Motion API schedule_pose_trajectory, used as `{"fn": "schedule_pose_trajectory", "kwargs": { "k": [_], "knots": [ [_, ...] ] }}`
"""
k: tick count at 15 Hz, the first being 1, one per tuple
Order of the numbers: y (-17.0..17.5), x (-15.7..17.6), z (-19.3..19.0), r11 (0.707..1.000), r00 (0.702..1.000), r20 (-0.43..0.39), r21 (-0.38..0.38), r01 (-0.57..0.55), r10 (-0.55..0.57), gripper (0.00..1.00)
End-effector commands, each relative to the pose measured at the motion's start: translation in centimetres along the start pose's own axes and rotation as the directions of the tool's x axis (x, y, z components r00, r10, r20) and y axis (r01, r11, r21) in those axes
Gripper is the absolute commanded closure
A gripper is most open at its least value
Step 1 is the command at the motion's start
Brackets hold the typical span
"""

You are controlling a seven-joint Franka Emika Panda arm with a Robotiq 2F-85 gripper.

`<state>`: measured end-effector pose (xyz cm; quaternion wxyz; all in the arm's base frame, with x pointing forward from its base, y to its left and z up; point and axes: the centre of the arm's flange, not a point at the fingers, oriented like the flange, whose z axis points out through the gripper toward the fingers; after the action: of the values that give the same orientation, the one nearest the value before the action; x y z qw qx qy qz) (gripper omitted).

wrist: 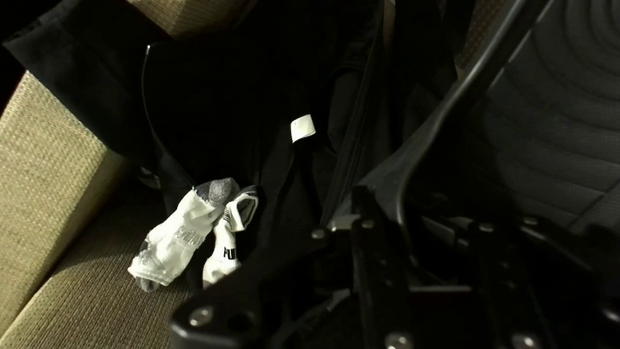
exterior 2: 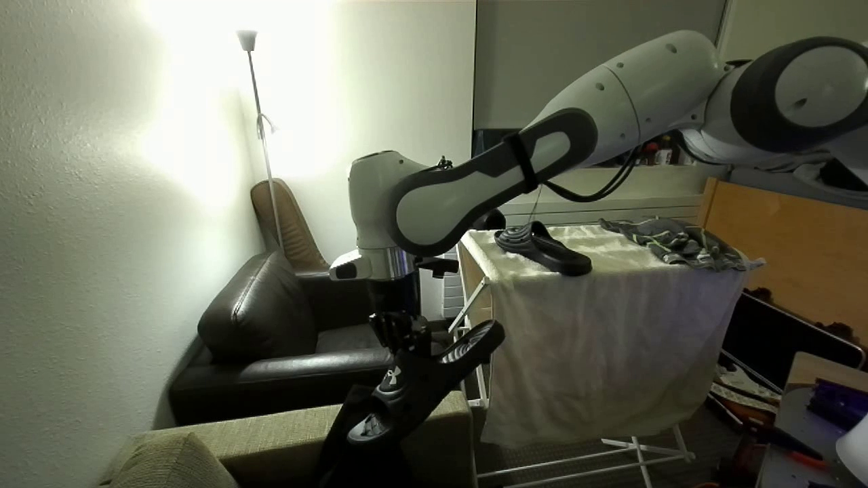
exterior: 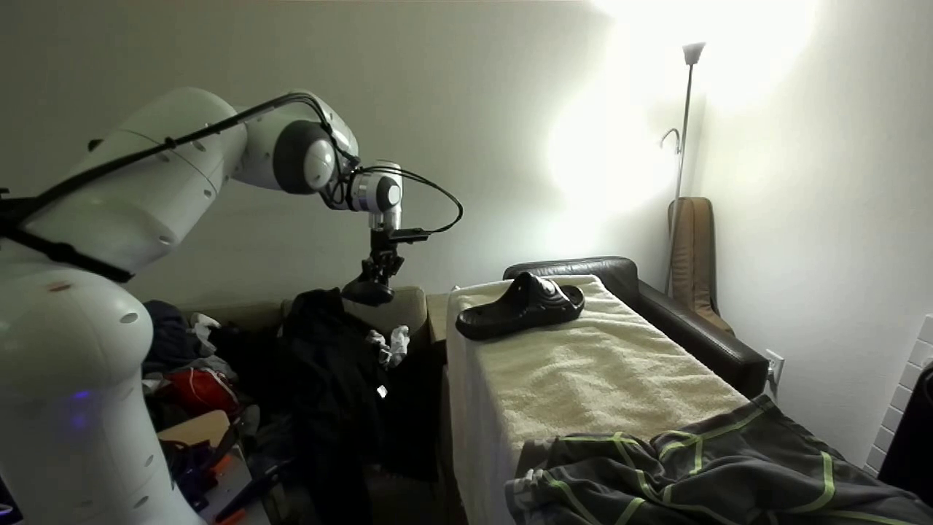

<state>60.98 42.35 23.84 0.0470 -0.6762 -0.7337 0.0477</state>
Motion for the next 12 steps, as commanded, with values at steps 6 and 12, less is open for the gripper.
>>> {"fn": "schedule_pose_trajectory", "kwargs": {
  "k": [6,12],
  "knots": [
    [3.3,3.7,0.7,0.968,0.968,-0.093,-0.118,0.224,-0.235,0.96],
    [3.1,7.0,0.3,0.920,0.925,-0.150,-0.239,0.310,-0.350,0.96]
  ]
}}
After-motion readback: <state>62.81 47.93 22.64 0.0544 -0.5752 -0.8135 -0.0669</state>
